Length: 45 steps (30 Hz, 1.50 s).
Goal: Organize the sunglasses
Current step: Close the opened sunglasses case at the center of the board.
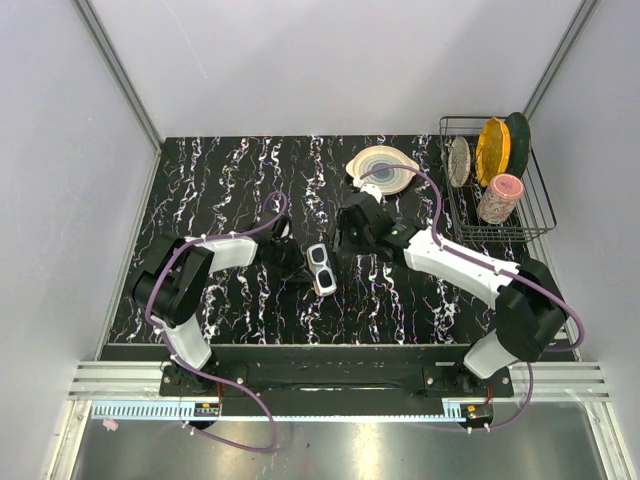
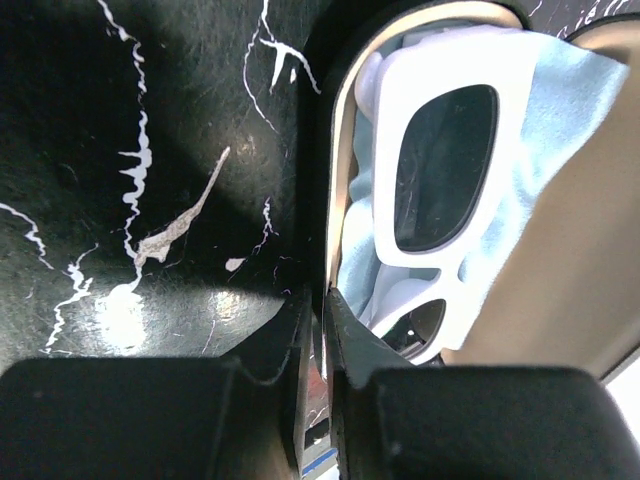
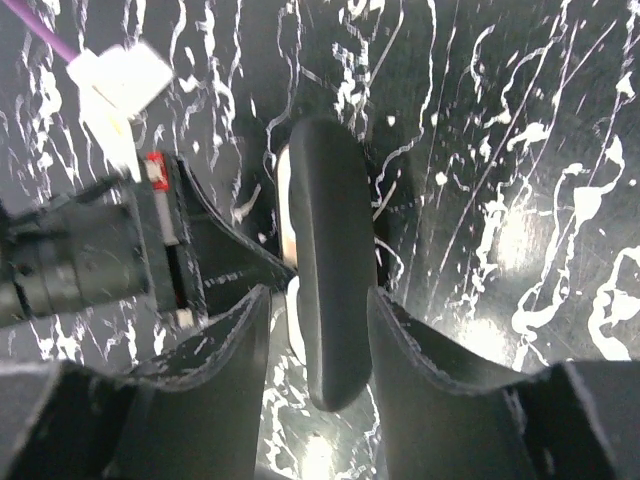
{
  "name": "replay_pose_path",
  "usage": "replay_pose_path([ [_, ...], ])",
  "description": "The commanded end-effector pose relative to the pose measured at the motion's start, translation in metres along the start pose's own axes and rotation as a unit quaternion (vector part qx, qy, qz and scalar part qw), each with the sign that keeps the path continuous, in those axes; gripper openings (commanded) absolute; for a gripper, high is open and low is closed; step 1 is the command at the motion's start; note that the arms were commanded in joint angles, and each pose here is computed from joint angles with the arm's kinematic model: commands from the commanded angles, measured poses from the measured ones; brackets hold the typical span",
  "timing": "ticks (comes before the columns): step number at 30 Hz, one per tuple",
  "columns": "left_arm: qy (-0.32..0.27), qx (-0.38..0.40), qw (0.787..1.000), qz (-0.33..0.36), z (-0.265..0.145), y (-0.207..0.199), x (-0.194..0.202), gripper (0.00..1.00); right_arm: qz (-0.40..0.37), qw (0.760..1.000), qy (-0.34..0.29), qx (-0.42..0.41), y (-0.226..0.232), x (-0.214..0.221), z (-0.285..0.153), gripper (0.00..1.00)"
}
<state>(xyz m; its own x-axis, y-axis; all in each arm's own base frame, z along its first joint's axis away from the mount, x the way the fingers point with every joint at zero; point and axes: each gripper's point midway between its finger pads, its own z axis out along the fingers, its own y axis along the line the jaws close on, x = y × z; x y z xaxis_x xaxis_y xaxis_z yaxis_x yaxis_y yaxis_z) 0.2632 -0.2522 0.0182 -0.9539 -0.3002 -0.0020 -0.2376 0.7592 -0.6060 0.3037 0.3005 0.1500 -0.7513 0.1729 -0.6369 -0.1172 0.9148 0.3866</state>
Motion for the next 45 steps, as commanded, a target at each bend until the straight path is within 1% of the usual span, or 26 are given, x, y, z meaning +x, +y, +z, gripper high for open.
replay_pose_path([
  [1, -0.026, 0.017, 0.999, 0.024, -0.009, -0.019, -0.014, 0.13, -0.032, 0.994, 0.025, -0.101, 0.021, 0.008, 0.001, 0.49],
  [8, -0.024, 0.018, 0.999, 0.032, -0.009, -0.021, -0.014, 0.14, -0.028, 0.991, 0.048, -0.125, 0.019, 0.018, 0.014, 0.48],
  [12, -0.024, 0.018, 0.999, 0.035, -0.009, -0.021, -0.013, 0.14, -0.02, 0.989, 0.07, -0.13, 0.016, 0.027, 0.021, 0.43],
  [13, -0.023, 0.017, 0.999, 0.034, -0.008, -0.02, -0.013, 0.14, -0.018, 0.989, 0.071, -0.126, 0.014, 0.029, 0.023, 0.4],
  [16, -0.021, 0.016, 0.999, 0.034, -0.008, -0.02, -0.012, 0.14, -0.015, 0.99, 0.066, -0.122, 0.011, 0.028, 0.023, 0.36],
  [22, -0.022, 0.013, 0.999, 0.035, -0.008, -0.019, -0.012, 0.14, -0.012, 0.993, 0.042, -0.108, 0.004, 0.018, 0.018, 0.36],
  [27, -0.021, 0.013, 0.999, 0.035, -0.007, -0.018, -0.012, 0.14, -0.011, 0.994, 0.052, -0.096, -0.005, 0.022, 0.025, 0.36],
  [33, -0.022, 0.014, 0.999, 0.038, -0.008, -0.02, -0.012, 0.14, -0.017, 0.994, 0.037, -0.099, -0.004, 0.014, 0.02, 0.36],
  [36, -0.022, 0.013, 0.999, 0.037, -0.008, -0.02, -0.012, 0.14, -0.013, 0.995, 0.045, -0.093, -0.007, 0.018, 0.025, 0.35],
  [42, -0.023, 0.014, 0.999, 0.039, -0.009, -0.019, -0.012, 0.14, -0.01, 0.995, 0.062, -0.078, -0.017, 0.029, 0.034, 0.28],
  [45, -0.024, 0.015, 0.999, 0.039, -0.01, -0.02, -0.012, 0.14, -0.012, 0.995, 0.067, -0.075, -0.02, 0.034, 0.035, 0.27],
])
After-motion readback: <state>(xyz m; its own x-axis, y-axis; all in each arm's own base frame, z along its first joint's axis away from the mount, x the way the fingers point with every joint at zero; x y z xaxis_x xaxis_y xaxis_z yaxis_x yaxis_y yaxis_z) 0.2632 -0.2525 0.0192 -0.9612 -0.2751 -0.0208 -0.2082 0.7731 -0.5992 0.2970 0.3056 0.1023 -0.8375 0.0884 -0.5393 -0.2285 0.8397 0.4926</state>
